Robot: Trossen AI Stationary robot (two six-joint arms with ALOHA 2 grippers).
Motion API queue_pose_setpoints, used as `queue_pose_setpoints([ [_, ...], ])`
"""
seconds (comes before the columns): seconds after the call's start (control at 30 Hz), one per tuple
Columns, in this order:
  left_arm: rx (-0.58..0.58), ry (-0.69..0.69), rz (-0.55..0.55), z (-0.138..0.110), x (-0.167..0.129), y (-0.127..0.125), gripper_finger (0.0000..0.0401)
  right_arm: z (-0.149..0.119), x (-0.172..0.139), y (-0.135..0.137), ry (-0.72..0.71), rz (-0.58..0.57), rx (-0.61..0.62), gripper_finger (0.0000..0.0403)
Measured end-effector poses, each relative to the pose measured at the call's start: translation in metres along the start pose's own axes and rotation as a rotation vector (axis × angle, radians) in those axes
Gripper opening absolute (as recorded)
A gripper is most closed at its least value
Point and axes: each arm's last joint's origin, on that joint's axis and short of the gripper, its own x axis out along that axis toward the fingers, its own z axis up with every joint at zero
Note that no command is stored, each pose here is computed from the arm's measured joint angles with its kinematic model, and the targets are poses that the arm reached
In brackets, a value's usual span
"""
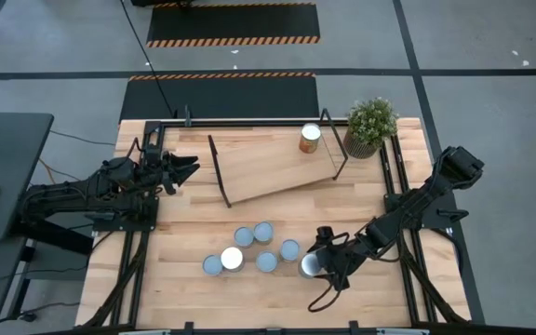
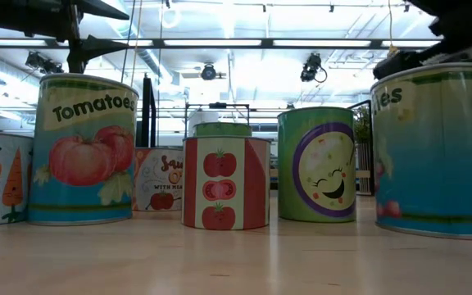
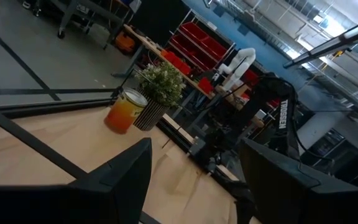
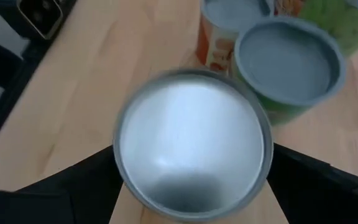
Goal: Pick and place cans onto a shelf
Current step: Put the canned cherries on the shelf
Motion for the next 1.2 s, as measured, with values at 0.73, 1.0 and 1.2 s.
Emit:
queue_pose_setpoints([
  [0.73, -0.035, 0.018, -0.022, 0.000, 0.000, -0.001, 0.0247, 0.012, -0.003, -0.012, -0.059, -0.069, 0.215, 0.0313],
  [1.0, -0.026, 0.017, -0.022, 0.000, 0.000, -0.001, 0.0247, 0.049, -0.038, -0.053, 0.038, -0.359, 0.216, 0.0319],
  [1.2, 0.008, 0.016, -0.021, 0.000, 0.000, -0.001, 0.0247, 0.059, -0.026, -0.108, 0.019, -0.599, 0.355, 0.0319],
])
